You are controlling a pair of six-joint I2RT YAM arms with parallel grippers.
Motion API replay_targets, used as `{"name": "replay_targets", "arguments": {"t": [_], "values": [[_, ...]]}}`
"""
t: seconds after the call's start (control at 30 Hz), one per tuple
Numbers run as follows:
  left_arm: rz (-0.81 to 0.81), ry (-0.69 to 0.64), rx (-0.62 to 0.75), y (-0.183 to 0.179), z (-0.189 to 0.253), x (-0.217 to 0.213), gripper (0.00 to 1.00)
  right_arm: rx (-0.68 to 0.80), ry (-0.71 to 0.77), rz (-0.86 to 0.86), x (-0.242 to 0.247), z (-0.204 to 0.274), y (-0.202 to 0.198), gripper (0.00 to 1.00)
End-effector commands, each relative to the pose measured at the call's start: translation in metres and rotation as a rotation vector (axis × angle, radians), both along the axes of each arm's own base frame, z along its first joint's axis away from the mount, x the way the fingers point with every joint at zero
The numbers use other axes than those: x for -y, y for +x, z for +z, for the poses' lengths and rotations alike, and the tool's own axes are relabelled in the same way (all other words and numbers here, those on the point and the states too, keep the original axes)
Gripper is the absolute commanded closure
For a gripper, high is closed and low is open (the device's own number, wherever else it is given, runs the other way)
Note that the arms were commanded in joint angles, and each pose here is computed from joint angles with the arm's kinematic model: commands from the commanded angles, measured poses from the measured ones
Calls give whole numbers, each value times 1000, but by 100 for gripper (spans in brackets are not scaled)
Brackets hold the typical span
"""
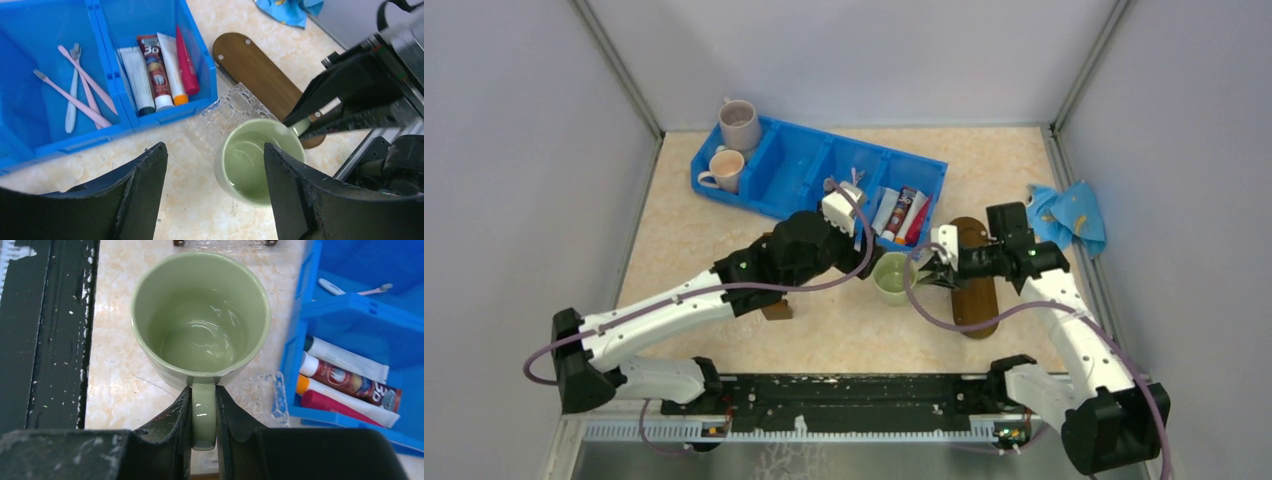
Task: Prepare toiletry sets of a toothbrush and toothpaste on the tray
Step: Place the cup on the tray.
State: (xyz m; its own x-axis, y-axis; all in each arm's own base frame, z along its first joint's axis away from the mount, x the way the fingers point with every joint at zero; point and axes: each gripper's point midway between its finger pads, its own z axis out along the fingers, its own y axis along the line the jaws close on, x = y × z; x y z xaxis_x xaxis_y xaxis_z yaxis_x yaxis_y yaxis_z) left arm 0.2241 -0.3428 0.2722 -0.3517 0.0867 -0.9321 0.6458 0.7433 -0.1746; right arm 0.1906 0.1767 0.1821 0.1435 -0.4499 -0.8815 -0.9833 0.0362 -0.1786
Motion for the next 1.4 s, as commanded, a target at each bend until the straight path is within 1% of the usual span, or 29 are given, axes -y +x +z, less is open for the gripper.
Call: {"name": "replay_targets", "arguments": {"t": [0.0, 0.03, 0.1, 0.17, 0.27, 0.3, 0.33, 0.4, 0.5, 0.63, 0.67, 0.83, 1.0, 1.1, 1.33, 1.37], "values": [[-76, -50, 183, -4, 45, -12, 23, 103, 142, 25, 4, 57, 11, 100], [-91, -49, 213, -7, 48, -16, 19, 109, 151, 5, 11, 61, 16, 100], [-105, -61, 289, -9, 60, -27, 9, 126, 175, -31, 24, 71, 26, 100], [-105, -46, 329, -6, 57, -35, 1, 148, 173, -66, 40, 75, 37, 100], [-124, -11, 318, 1, 42, -40, 1, 174, 136, -113, 69, 71, 60, 100], [-142, 12, 306, 2, 36, -39, 1, 217, 108, -115, 83, 67, 69, 100], [-152, 47, 294, 4, 28, -39, 1, 228, 85, -101, 93, 62, 74, 100], [-137, 135, 292, 11, 13, -44, 1, 179, 57, -129, 116, 50, 89, 100], [-80, 241, 304, 25, -10, -59, 1, 215, -38, -115, 148, 24, 108, 100], [-80, 284, 291, 27, -27, -63, 1, 230, -107, -97, 174, 8, 127, 100], [-87, 290, 289, 26, -29, -62, 1, 214, -111, -85, 179, -2, 134, 100], [-84, 313, 286, 27, -35, -64, 1, 240, -96, -54, 185, -14, 154, 100], [-83, 334, 289, 29, -40, -66, 1, 217, -63, -51, 188, -30, 167, 100], [-78, 346, 289, 30, -42, -67, 1, 211, -32, -59, 186, -32, 170, 100], [-75, 365, 285, 32, -48, -67, 1, 197, -17, -50, 182, -37, 174, 100], [-75, 366, 284, 32, -48, -67, 1, 188, -18, -51, 182, -40, 174, 98]]}}
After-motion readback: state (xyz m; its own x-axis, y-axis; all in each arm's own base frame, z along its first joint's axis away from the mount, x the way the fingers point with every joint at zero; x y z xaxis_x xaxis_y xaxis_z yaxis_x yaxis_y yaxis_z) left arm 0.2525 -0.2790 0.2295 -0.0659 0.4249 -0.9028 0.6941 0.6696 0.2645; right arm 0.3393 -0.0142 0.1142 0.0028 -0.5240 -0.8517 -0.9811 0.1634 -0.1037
